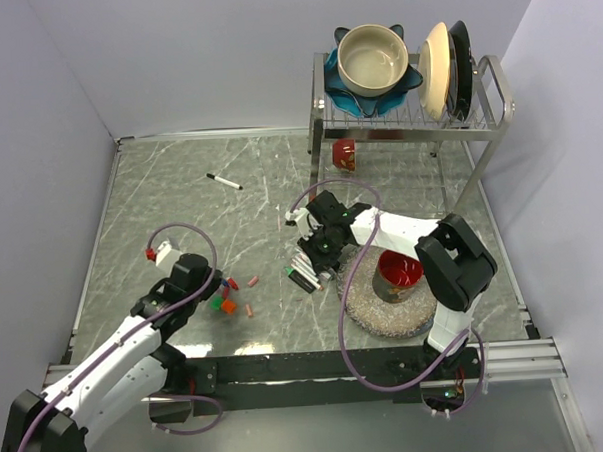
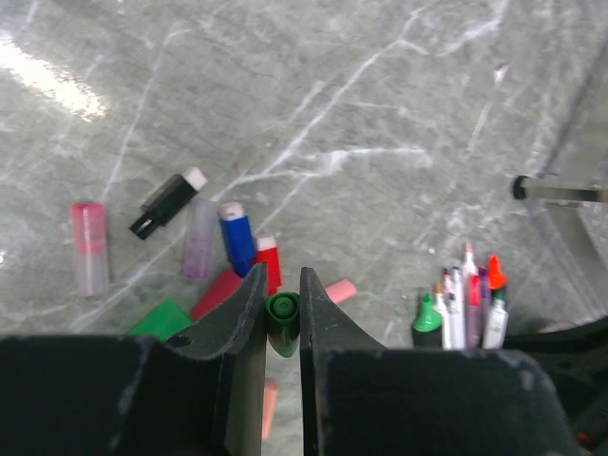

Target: Open the pen caps

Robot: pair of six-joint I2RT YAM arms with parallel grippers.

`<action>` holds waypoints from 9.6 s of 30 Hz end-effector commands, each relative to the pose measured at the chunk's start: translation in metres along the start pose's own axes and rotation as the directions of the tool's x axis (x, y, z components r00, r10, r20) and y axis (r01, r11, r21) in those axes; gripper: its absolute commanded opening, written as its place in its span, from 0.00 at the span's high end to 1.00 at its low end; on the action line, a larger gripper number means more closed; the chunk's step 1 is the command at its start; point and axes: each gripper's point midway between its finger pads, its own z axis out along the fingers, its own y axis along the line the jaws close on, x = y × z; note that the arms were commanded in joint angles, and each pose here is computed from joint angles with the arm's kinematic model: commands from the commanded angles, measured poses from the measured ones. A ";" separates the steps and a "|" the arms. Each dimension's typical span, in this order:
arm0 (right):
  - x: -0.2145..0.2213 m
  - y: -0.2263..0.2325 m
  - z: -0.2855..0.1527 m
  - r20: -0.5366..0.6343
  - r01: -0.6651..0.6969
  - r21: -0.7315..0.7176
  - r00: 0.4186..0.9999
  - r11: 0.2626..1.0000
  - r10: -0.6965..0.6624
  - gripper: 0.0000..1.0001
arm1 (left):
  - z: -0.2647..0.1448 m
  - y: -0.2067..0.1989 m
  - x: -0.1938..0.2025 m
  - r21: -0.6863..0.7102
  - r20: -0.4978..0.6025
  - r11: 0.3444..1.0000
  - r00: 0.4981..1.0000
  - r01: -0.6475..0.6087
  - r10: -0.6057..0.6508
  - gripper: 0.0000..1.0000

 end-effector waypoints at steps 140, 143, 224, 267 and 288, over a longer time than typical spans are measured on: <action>-0.166 0.176 -0.157 0.559 0.173 -0.487 0.815 0.856 0.153 0.51 | -0.108 -0.127 0.015 0.866 -0.027 0.501 0.998 -0.007 0.061 0.99; -0.169 0.178 -0.140 0.545 0.106 -0.448 0.820 0.888 0.177 0.50 | -0.111 -0.129 0.015 0.871 -0.031 0.490 0.997 -0.006 0.067 0.99; -0.093 0.142 -0.139 0.587 0.359 -0.488 0.809 0.796 -0.005 1.00 | -0.151 -0.198 0.009 0.902 -0.047 0.431 0.995 0.005 0.085 0.31; -0.094 0.122 -0.136 0.581 0.301 -0.479 0.813 0.825 0.041 1.00 | -0.110 -0.222 0.039 0.704 -0.020 0.709 0.996 -0.049 0.088 0.60; -0.089 0.117 -0.122 0.556 0.288 -0.464 0.831 0.837 0.022 0.55 | -0.111 -0.212 0.012 0.624 0.029 0.781 0.999 0.010 -0.036 0.99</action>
